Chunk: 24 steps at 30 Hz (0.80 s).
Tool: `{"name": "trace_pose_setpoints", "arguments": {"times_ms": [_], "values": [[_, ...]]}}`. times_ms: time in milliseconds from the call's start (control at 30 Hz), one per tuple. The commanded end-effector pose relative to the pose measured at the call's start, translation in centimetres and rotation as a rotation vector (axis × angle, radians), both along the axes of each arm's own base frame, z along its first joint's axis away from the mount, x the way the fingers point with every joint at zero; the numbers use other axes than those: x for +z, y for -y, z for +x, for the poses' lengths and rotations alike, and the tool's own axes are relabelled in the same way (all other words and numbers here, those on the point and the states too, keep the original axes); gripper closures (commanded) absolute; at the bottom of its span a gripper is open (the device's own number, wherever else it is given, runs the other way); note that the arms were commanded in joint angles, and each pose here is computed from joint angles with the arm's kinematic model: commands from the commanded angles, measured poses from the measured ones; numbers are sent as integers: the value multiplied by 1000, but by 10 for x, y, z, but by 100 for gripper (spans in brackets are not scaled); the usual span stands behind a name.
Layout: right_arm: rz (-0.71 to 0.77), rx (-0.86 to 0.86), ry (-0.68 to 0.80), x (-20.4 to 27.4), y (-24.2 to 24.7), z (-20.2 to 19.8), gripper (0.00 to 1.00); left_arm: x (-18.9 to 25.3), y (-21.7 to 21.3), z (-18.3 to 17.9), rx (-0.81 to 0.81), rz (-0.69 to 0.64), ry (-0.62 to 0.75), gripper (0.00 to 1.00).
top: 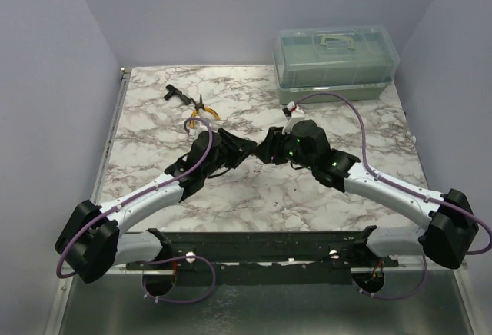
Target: Unlock with the key
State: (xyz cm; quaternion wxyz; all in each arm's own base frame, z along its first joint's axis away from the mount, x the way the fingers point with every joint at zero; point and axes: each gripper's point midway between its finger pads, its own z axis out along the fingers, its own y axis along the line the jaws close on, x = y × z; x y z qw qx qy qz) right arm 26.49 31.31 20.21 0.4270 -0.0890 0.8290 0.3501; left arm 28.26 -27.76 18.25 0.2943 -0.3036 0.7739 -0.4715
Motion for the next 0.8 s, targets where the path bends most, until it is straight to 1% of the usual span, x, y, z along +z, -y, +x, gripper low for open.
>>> {"name": "trace_pose_setpoints", "arguments": {"times_ms": [0,133,300,367,433,567,767], "values": [[-18,34,1,5,1,-8,52,21,4,7,-2,-39,44,100],[-32,34,-11,-1,2,-9,56,21,5,9,-2,-35,46,100],[-39,33,-22,-8,0,-7,66,24,5,9,-4,-40,56,100],[-29,59,-30,-8,-4,-10,71,23,4,9,-3,-38,56,100],[-31,61,-30,-8,-6,-9,73,23,4,8,-4,-37,56,100],[-42,57,-38,-11,-7,-7,76,25,4,8,-6,-38,62,100],[-58,49,-53,-18,-5,-7,77,28,4,8,-7,-39,73,100]]}}
